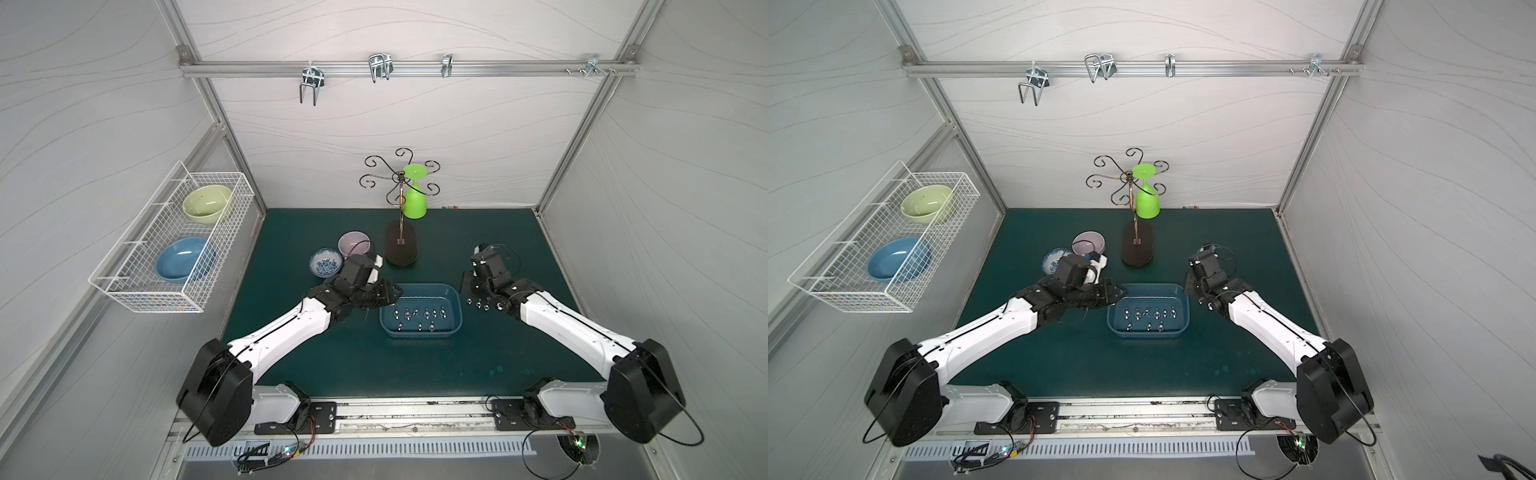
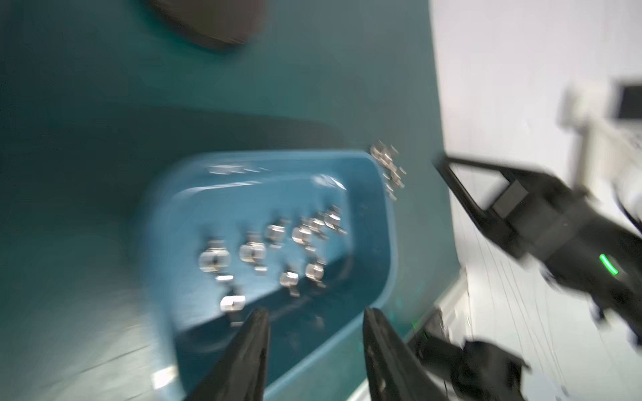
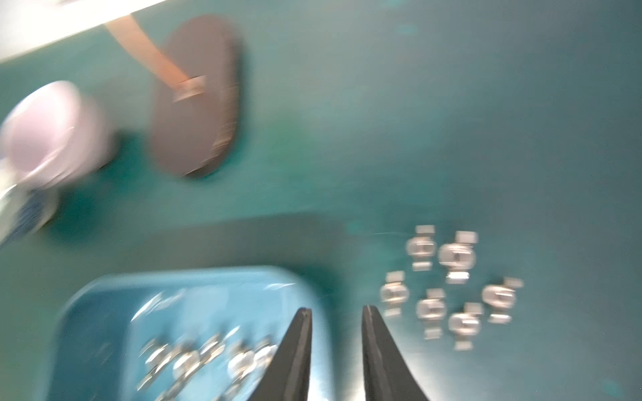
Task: Take out the wing nut from the storage box
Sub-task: Pick up the wing nut from the storage box.
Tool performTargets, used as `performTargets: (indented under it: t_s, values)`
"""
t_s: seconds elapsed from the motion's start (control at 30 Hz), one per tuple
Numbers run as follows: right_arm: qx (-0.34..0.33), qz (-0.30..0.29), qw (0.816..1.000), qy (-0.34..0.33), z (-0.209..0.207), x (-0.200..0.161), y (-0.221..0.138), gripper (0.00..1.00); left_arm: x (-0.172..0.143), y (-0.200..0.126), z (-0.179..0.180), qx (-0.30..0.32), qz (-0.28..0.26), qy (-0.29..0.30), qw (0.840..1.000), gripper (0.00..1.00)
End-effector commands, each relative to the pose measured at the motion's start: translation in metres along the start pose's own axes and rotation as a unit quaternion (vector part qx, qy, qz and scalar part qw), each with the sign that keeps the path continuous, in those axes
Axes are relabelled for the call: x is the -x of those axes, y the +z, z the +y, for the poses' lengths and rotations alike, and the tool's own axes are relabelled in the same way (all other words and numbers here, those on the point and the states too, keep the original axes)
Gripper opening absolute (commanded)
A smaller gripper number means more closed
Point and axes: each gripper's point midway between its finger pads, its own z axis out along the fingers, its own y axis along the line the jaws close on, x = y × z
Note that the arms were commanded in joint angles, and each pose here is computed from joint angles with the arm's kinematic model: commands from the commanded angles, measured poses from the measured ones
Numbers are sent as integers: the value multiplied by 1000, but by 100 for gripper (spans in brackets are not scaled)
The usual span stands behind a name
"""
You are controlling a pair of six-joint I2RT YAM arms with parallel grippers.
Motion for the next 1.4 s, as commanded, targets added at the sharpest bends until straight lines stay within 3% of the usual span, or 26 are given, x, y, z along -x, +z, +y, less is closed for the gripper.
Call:
performTargets:
  t_s: [0.0, 0.17, 0.33, 0.57, 1.37]
  values:
    - [40, 59, 996, -61, 49, -36, 6, 29, -3, -8, 34, 33, -16, -44, 998, 48]
    - [121, 111, 979, -121, 130, -75, 21, 29, 0, -20, 67, 66, -58, -73, 993, 48]
    - [127, 143, 971, -144, 158, -91, 40, 29, 3, -22, 81, 62, -59, -99, 991, 48]
    - [107, 172, 968, -149, 159, -104, 64, 29, 1, -14, 80, 48, -43, -104, 992, 48]
    - [66, 186, 969, -148, 150, -118, 97, 30, 0, -11, 75, 35, -35, -100, 994, 48]
